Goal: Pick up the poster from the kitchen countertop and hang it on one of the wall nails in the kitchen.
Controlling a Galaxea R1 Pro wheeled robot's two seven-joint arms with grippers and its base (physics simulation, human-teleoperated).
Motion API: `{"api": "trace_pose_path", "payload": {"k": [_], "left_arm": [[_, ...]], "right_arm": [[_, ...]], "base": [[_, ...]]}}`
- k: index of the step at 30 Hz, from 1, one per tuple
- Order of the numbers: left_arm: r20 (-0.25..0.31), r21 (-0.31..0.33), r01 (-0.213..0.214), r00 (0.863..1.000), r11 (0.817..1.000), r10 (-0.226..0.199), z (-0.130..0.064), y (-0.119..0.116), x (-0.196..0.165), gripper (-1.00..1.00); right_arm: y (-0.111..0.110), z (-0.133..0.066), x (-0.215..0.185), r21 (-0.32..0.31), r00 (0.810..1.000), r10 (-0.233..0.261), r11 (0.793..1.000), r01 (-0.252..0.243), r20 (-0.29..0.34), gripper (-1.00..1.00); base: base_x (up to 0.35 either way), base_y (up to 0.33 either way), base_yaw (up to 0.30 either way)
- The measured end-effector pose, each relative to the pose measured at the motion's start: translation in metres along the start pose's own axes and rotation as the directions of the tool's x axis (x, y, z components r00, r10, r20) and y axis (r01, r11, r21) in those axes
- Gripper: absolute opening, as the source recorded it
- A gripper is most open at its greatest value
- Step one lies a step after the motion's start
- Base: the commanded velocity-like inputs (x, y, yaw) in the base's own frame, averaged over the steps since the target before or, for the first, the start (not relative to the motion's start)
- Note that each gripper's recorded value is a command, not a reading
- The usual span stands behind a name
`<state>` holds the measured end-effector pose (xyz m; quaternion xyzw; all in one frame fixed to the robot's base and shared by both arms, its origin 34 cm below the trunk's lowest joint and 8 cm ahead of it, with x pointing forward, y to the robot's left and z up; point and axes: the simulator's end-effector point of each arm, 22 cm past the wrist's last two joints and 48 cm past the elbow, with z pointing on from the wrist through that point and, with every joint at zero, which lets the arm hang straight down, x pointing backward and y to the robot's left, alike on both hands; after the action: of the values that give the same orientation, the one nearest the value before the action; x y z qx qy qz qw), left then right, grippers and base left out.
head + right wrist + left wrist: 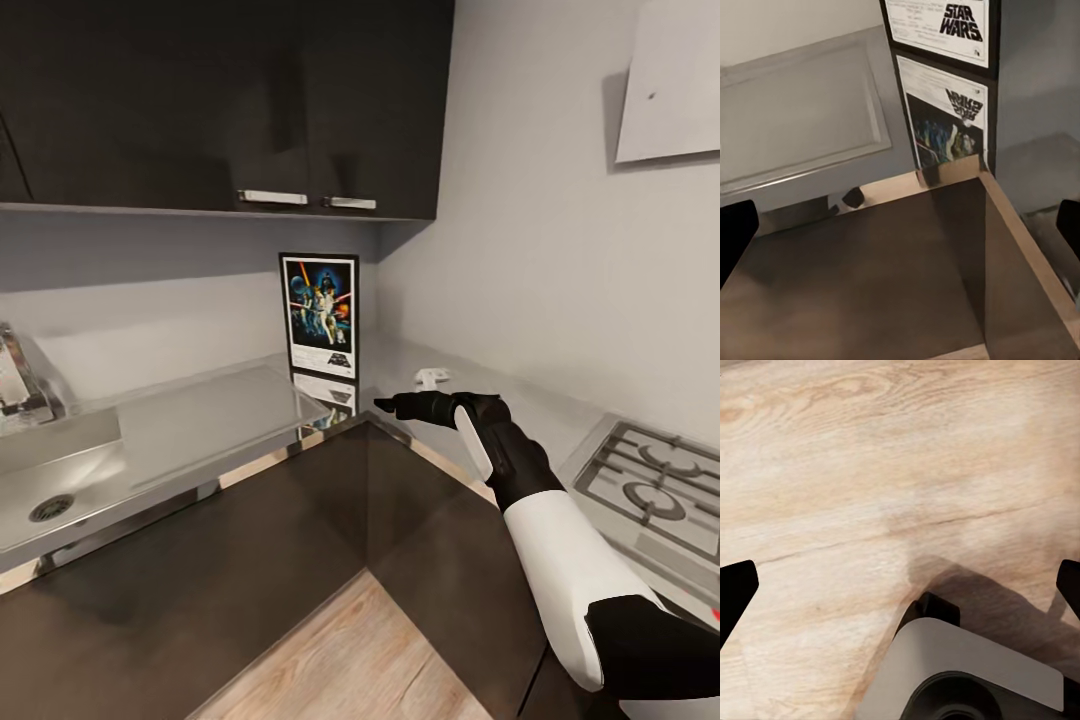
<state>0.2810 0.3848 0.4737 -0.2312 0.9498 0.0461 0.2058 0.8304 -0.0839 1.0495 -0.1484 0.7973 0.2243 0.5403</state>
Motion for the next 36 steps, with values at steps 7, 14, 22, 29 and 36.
{"api": "trace_pose_path", "payload": {"k": [7, 14, 22, 29, 36], "left_arm": [[0.007, 0.003, 0.000, 1.000, 1.000, 0.000, 0.000, -0.001, -0.002, 1.00], [0.218, 0.165, -0.068, 0.975, 0.984, 0.030, -0.007, -0.036, -0.062, 1.00], [0.311, 0.215, -0.114, 0.949, 0.970, 0.042, -0.015, -0.052, -0.116, 1.00], [0.312, 0.219, -0.111, 0.949, 0.969, 0.039, -0.016, -0.052, -0.119, 1.00], [0.307, 0.217, -0.108, 0.951, 0.970, 0.037, -0.015, -0.050, -0.117, 1.00]], "right_arm": [[0.000, -0.001, -0.004, 0.001, 1.000, -0.004, 1.000, 0.004, 0.009, 1.00], [-0.015, -0.009, -0.037, 0.053, 0.998, -0.027, 0.998, 0.025, 0.048, 1.00], [-0.017, -0.012, -0.058, 0.063, 0.997, -0.042, 0.997, 0.037, 0.070, 1.00], [-0.024, -0.014, -0.058, 0.072, 0.997, -0.040, 0.997, 0.036, 0.063, 1.00], [-0.019, -0.011, -0.057, 0.057, 0.997, -0.031, 0.998, 0.028, 0.065, 1.00]], "base": [[0.003, 0.000, 0.011], [0.000, 0.000, 0.001], [0.000, 0.000, 0.000], [0.105, 0.000, 0.000], [0.206, 0.000, 0.000]]}}
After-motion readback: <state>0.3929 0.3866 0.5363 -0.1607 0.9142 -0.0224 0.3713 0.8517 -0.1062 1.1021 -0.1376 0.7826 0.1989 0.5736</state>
